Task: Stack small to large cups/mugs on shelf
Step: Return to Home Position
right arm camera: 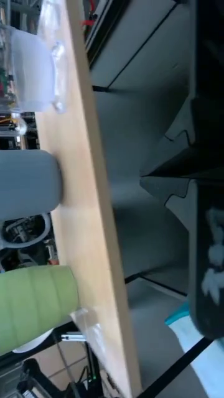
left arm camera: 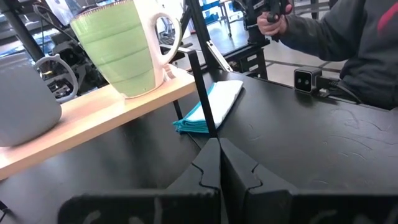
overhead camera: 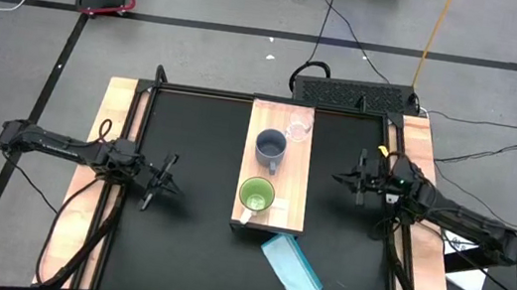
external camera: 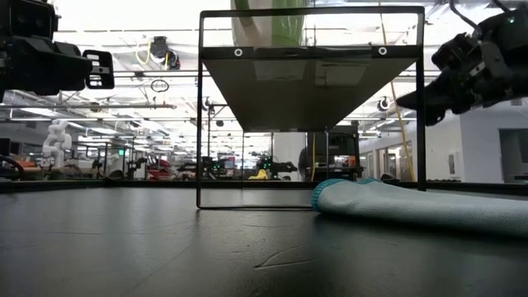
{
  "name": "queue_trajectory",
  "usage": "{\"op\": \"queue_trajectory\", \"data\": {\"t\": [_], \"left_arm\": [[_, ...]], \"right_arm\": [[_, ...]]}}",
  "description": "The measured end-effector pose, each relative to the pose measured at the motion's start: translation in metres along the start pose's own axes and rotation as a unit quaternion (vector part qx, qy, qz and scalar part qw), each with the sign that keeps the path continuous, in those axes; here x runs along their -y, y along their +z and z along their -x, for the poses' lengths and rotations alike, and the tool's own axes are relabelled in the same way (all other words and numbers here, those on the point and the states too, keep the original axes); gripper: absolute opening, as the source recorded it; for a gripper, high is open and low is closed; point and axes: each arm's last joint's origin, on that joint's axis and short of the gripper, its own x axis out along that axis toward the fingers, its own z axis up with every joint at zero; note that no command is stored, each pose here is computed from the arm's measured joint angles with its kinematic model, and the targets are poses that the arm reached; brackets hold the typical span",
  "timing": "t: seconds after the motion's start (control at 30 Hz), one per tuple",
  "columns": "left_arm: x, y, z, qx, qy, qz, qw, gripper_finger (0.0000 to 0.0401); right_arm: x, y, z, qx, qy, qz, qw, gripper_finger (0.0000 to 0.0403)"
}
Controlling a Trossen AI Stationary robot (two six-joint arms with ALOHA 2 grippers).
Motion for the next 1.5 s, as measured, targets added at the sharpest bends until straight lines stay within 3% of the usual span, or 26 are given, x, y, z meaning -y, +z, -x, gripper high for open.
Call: {"op": "queue_trajectory", "data": {"t": [0.1,0.8,0.93,1.07,1.23,1.5], "left_arm": [[0.000,0.000,0.000,0.000,0.000,0.000,1.000,0.0000],[-0.001,0.001,0.000,0.000,0.019,0.027,0.999,0.0002],[-0.003,0.003,0.000,0.006,0.041,0.018,0.999,0.0001],[-0.002,0.004,-0.001,-0.007,0.083,0.018,0.996,0.0001],[0.003,0.003,-0.002,-0.026,0.097,0.007,0.995,0.0001],[-0.001,0.007,-0.002,-0.026,0.118,-0.018,0.992,0.0000]], "right_arm": [[0.000,0.005,0.000,0.027,0.003,0.003,1.000,0.0000],[-0.002,0.009,0.000,0.049,0.017,0.015,0.999,0.0000],[-0.005,0.012,0.001,0.061,0.060,0.021,0.996,0.0000],[-0.005,0.012,0.002,0.064,0.060,0.023,0.996,0.0000],[-0.006,0.014,0.004,0.076,0.058,0.044,0.994,0.0000],[0.003,0.014,0.006,0.079,-0.034,0.066,0.994,0.0000]]}}
